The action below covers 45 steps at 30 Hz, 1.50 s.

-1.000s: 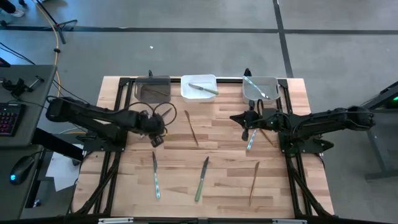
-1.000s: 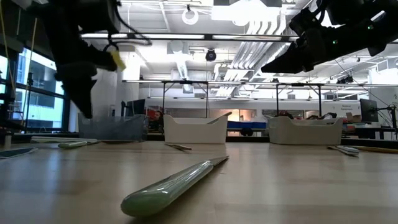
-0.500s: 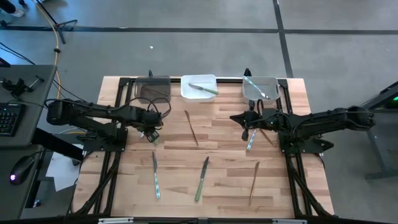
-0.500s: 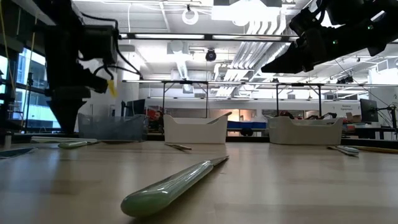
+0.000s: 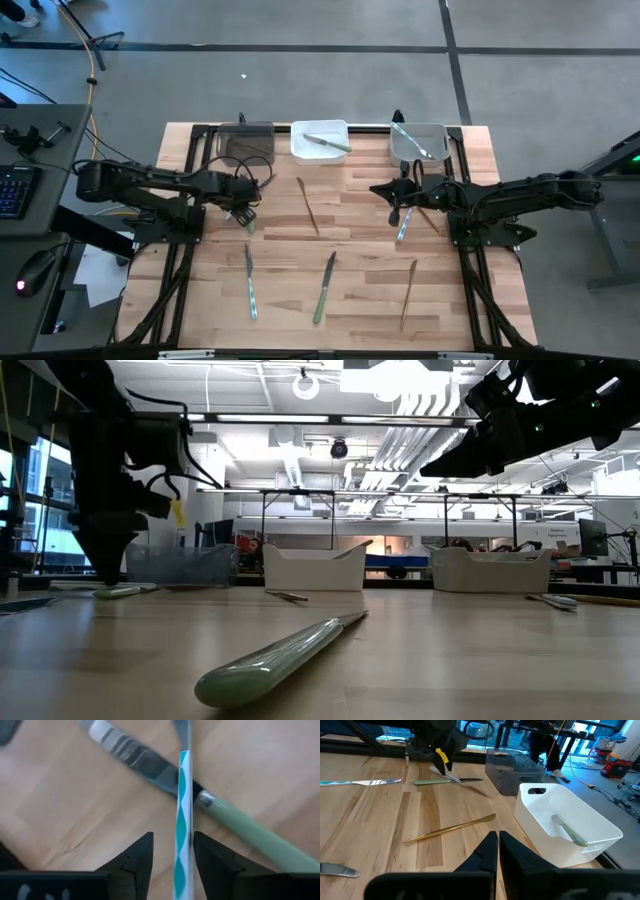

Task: Sort silverware by color (type)
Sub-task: Put the blue patterned knife into the gray bin

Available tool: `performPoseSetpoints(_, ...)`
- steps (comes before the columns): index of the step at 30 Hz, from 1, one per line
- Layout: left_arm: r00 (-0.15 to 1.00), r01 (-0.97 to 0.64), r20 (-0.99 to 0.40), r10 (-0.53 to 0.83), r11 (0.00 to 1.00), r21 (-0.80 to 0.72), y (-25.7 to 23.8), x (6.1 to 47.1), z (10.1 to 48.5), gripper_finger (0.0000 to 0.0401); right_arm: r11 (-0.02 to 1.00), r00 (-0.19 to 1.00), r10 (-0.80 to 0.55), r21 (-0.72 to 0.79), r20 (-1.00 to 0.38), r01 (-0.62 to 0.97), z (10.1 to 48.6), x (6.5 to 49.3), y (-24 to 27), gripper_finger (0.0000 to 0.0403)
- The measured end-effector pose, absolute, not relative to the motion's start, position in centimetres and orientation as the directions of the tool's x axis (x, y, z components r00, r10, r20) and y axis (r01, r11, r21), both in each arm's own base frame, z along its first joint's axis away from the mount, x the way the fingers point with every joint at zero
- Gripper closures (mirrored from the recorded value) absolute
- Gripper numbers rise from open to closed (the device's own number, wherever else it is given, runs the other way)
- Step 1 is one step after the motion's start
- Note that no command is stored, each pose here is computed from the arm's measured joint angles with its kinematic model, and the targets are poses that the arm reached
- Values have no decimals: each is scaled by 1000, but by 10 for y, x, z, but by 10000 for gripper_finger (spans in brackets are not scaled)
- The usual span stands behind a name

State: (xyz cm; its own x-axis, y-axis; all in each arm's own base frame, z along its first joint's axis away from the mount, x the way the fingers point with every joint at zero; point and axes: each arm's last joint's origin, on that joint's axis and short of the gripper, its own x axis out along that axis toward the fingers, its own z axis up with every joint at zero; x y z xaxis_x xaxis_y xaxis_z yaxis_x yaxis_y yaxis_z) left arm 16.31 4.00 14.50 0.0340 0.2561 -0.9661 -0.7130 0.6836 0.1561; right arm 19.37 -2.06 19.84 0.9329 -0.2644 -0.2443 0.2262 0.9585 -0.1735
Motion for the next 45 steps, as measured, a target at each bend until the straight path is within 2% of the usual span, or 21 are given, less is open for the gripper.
performPoseSetpoints(8,-35,-699,-964,264,683,213,41,168,133,317,959,933,-264,-174,-245,226,198,194,-21,402)
performPoseSetpoints(13,-77,-650,-960,271,716,254,42,171,126,353,959,933,-264,-173,-245,226,198,194,-21,402)
performPoseSetpoints(18,-34,-656,-947,319,708,262,43,169,134,387,958,933,-264,-182,-245,224,198,194,-21,402)
performPoseSetpoints(23,124,-679,-962,245,727,98,39,165,155,390,939,918,-315,-217,-242,265,198,193,-22,402)
performPoseSetpoints(27,335,-667,-934,125,731,-142,34,169,172,390,929,912,-329,-259,-246,265,197,194,-20,402)
performPoseSetpoints(30,549,-584,-835,25,727,-362,29,179,181,390,916,916,-328,-313,-232,249,196,198,-11,391)
performPoseSetpoints(34,795,-371,-592,-133,665,-648,24,194,185,390,885,913,-338,-408,-231,224,193,210,7,360)
performPoseSetpoints(36,852,-294,-493,-174,620,-728,23,199,182,390,858,905,-359,-462,-229,224,195,221,18,340)
performPoseSetpoints(39,891,-249,-417,-182,571,-782,23,202,176,390,798,882,-407,-563,-238,216,196,240,36,312)
performPoseSetpoints(45,910,-200,-360,-205,544,-815,23,210,168,390,590,804,-555,-782,-214,200,197,292,65,277)
